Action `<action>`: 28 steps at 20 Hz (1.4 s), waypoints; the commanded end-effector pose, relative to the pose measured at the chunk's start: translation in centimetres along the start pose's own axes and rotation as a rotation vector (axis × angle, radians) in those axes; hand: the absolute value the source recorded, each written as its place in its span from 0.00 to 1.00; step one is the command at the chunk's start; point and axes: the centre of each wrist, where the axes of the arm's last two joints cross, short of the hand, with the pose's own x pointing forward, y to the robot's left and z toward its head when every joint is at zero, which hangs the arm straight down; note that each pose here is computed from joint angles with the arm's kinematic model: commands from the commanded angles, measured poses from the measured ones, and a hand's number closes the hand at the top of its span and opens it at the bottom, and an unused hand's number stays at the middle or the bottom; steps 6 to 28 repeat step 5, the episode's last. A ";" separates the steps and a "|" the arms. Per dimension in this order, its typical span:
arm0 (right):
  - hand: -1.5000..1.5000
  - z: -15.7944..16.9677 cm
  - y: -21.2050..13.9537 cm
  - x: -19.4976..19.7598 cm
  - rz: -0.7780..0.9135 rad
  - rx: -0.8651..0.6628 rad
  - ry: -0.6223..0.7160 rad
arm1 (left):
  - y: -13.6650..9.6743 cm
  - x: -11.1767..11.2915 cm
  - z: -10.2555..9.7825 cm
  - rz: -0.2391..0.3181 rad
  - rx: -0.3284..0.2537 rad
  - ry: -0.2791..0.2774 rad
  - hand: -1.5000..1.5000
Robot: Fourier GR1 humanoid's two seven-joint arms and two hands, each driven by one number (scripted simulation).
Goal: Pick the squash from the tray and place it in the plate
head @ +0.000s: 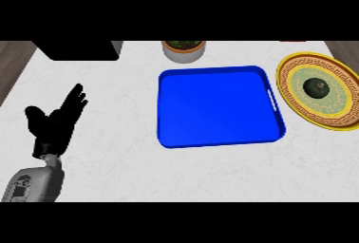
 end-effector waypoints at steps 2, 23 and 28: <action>0.00 1.3 -3.1 -1.8 0.037 0.007 0.042 | -1.0 0.3 0.0 -0.009 -0.003 0.005 0.50; 0.00 0.1 -2.9 -0.7 0.048 0.013 0.058 | -0.4 0.4 0.3 0.014 -0.011 0.007 0.50; 0.00 0.1 -2.9 -0.7 0.048 0.013 0.058 | -0.4 0.4 0.3 0.014 -0.011 0.007 0.50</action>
